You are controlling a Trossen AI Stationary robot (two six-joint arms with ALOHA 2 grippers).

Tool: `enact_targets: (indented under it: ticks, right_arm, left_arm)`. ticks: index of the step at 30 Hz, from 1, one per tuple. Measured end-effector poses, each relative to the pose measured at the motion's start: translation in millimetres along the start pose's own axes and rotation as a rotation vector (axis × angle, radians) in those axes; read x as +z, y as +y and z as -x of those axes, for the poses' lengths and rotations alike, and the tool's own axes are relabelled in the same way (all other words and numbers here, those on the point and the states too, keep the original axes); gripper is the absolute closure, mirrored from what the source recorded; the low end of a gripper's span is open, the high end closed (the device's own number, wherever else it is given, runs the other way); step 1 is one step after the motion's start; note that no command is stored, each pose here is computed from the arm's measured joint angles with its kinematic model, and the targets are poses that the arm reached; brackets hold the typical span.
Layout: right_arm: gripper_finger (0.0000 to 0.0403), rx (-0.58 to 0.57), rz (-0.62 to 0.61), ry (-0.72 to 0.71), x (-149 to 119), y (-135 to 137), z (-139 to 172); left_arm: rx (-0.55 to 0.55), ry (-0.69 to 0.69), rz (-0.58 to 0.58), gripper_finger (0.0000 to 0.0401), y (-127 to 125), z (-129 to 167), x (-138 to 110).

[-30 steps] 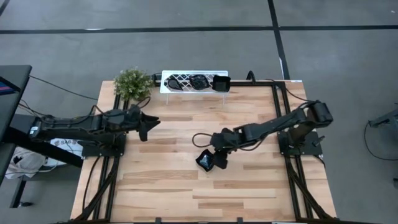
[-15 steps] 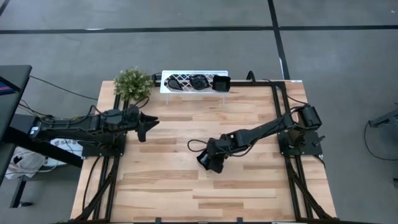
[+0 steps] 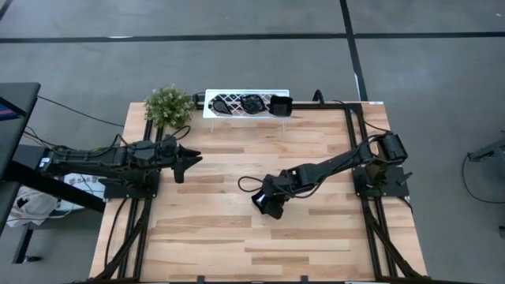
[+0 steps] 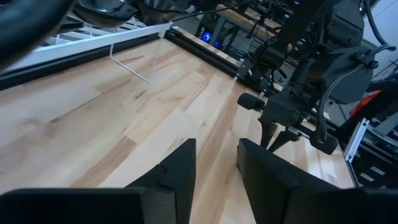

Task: Pick & Place Mini shaped plates
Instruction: Stack the black distorted square plate on top of the black distorted square plate on the shelf

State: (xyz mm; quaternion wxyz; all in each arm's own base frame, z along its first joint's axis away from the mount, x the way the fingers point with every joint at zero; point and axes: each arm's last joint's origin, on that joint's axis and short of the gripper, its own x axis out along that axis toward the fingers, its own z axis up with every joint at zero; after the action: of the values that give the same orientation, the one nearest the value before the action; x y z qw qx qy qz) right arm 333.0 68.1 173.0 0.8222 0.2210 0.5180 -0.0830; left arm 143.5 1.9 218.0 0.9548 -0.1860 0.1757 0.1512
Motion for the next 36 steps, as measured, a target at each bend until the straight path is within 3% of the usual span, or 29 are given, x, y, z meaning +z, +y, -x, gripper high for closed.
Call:
enact_targets:
  ticks: [4, 18, 28, 36]
  right_arm:
    - [0.0398, 0.000, 0.000, 0.000, 0, 0, 0]
    - [0.0401, 0.001, 0.001, 0.002, 0, 0, 0]
    - [0.0402, -0.011, 0.069, 0.005, 22, 10, 24]
    - [0.0365, -0.054, 0.037, 0.061, 18, 4, 24]
  left_arm:
    - [0.000, 0.000, 0.000, 0.0280, 0, 0, 0]
    - [-0.001, -0.003, 0.002, 0.0280, 0, 0, 0]
    - [-0.001, -0.003, 0.002, 0.0280, 0, 0, 0]
    - [-0.001, -0.003, 0.000, 0.0280, 0, 0, 0]
